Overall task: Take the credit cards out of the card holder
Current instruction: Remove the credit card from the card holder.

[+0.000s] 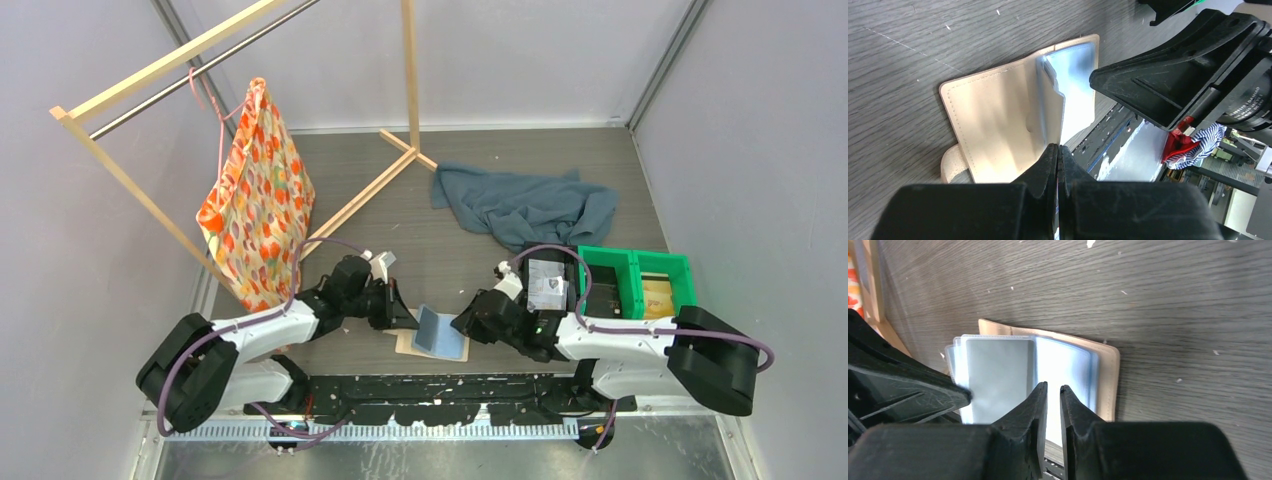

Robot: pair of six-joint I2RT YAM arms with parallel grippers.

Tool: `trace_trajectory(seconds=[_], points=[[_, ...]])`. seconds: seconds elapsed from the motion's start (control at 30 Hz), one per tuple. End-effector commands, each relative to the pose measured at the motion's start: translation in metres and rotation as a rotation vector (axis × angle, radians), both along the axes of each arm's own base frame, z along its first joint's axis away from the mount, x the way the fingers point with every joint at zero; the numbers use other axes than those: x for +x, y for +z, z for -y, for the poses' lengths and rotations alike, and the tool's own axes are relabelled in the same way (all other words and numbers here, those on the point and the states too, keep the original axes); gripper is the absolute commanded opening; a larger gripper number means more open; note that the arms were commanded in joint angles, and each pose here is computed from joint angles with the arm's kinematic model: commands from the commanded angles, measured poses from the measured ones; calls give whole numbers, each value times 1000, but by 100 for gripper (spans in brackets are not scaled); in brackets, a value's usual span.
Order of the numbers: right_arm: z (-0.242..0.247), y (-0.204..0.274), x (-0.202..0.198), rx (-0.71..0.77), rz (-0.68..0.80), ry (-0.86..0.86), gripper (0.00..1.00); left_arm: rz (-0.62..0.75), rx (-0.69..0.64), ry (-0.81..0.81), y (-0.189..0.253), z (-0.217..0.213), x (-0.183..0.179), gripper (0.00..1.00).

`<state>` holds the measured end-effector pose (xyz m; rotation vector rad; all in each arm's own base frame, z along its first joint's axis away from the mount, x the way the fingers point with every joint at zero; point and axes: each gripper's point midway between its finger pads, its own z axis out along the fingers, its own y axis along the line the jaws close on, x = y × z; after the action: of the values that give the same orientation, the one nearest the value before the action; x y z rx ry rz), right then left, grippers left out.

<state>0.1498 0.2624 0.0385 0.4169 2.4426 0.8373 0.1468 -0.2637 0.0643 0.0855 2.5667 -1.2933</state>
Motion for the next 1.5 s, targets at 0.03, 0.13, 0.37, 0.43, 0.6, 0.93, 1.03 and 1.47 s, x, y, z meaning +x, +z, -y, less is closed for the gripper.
trace_trajectory(seconds=[0.03,0.13,0.37,0.43,0.6,0.93,1.03,1.47], points=[[-28,30,13,90,57,34,21,56,-10,-9,13,2,5,0],[-38,32,14,107,58,54,22,61,-36,-13,20,5,5,1],[-43,27,14,107,44,57,26,56,-81,-49,29,13,2,0],[-39,27,14,108,45,41,26,52,-85,-63,29,16,-1,2],[-18,25,15,92,59,-22,27,45,-91,-88,28,26,-4,12],[10,23,14,75,64,-80,30,45,-104,-127,29,40,-5,23],[15,23,15,74,67,-91,30,44,-104,-135,28,43,-6,29],[18,24,14,72,65,-89,31,33,-87,-131,20,44,-6,30]])
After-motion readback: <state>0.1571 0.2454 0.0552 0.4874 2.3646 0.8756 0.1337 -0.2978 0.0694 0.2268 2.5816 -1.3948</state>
